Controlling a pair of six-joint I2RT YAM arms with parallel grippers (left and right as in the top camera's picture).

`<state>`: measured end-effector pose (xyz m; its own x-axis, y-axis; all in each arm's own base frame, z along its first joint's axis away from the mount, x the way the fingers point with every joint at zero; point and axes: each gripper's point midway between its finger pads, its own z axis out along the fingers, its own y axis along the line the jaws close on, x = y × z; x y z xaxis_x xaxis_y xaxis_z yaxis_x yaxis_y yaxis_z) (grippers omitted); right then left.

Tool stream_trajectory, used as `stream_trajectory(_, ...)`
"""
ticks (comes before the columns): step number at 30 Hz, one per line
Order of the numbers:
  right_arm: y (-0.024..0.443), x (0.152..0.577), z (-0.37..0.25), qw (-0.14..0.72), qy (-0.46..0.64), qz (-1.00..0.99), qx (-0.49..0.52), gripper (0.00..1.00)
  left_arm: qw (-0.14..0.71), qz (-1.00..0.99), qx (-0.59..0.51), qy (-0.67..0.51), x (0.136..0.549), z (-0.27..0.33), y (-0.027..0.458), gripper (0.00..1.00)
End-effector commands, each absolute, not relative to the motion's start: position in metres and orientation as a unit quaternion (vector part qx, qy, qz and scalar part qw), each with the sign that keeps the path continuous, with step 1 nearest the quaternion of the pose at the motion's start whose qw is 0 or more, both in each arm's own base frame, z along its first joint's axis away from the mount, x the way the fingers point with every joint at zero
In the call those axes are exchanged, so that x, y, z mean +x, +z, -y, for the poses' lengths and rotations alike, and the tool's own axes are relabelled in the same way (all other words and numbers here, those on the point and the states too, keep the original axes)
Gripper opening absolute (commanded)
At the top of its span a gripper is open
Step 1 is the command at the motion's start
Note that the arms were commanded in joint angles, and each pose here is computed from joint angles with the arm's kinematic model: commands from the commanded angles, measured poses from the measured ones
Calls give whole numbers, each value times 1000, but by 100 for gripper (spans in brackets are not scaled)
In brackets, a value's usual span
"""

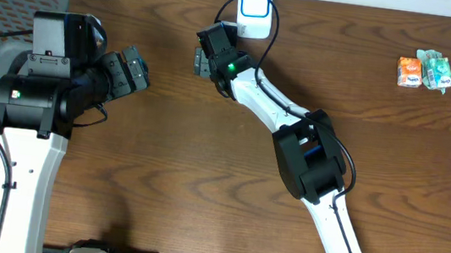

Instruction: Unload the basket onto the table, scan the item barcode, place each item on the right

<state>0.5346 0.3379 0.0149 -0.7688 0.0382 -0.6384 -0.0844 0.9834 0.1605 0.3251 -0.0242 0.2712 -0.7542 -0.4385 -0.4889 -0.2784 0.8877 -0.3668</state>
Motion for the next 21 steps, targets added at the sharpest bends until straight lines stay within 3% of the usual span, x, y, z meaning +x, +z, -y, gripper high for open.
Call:
stream_trajectory(1,7,539,-335,340,101,-934,36,83,295,-926,-193,-133,326,22,272,98)
stream_trajectory(12,-23,535,-320,330,55,-942,37,75,295,-926,-193,-133,325,22,272,98)
stream_trajectory(17,2,524,-315,316,31,-948,-17,62,295,-926,-193,-133,326,22,272,98)
stream_trajectory(21,29,514,-308,306,8,-949,-69,59,295,-926,-193,-133,326,22,272,98)
